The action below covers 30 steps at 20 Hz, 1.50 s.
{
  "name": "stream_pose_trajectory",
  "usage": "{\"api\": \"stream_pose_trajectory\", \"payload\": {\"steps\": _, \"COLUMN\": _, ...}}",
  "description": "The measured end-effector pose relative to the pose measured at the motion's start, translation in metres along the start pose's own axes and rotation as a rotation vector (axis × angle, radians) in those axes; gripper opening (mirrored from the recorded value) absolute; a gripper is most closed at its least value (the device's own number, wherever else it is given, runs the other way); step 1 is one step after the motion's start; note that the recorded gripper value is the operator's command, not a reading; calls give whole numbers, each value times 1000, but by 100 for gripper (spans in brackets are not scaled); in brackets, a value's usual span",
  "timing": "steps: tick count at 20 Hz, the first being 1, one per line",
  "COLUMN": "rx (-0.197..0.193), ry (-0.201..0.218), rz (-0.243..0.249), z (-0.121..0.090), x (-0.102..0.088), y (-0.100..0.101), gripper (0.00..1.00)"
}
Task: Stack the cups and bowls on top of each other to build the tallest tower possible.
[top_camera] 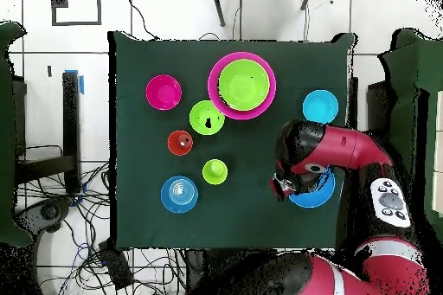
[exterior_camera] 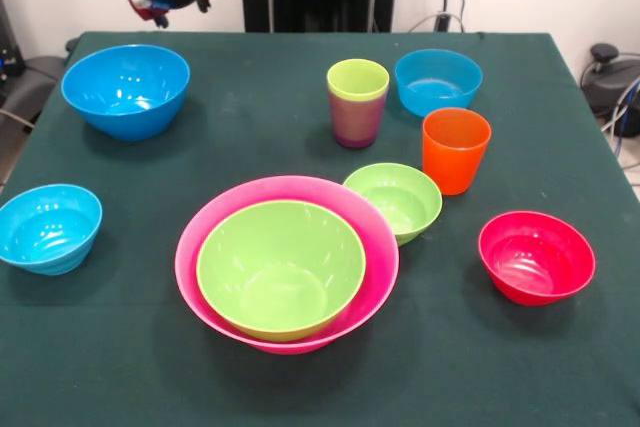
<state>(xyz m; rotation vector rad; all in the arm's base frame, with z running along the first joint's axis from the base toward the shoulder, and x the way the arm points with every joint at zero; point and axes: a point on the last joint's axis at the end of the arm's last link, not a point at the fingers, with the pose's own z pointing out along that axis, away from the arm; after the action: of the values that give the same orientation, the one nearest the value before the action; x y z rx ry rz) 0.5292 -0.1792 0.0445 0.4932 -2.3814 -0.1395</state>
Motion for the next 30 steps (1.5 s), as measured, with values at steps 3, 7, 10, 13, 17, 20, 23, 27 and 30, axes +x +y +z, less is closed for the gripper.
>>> {"api": "stream_pose_trajectory", "payload": {"steps": 3, "rx": 7, "ry": -8, "rz": 4, "z": -4, "x": -1, "y": -4, "gripper": 100}}
{"api": "stream_pose_trajectory", "payload": {"steps": 7, "rx": 17, "ry": -29, "rz": 11, "z": -3, "x": -1, "y": -10, "gripper": 100}}
{"api": "stream_pose_trajectory", "payload": {"steps": 10, "rx": 45, "ry": -77, "rz": 20, "z": 0, "x": -3, "y": -20, "gripper": 100}}
{"api": "stream_pose_trajectory", "payload": {"steps": 13, "rx": 84, "ry": -139, "rz": 31, "z": 4, "x": -6, "y": -34, "gripper": 100}}
{"api": "stream_pose_trajectory", "payload": {"steps": 17, "rx": 117, "ry": -187, "rz": 38, "z": 7, "x": -10, "y": -43, "gripper": 100}}
{"api": "stream_pose_trajectory", "payload": {"steps": 20, "rx": 132, "ry": -203, "rz": 38, "z": 7, "x": -13, "y": -45, "gripper": 100}}
{"api": "stream_pose_trajectory", "payload": {"steps": 23, "rx": 131, "ry": -203, "rz": 37, "z": 7, "x": -13, "y": -44, "gripper": 100}}
{"api": "stream_pose_trajectory", "payload": {"steps": 27, "rx": 130, "ry": -202, "rz": 37, "z": 8, "x": -13, "y": -44, "gripper": 100}}
{"api": "stream_pose_trajectory", "payload": {"steps": 30, "rx": 133, "ry": -201, "rz": 35, "z": 6, "x": -13, "y": -43, "gripper": 100}}
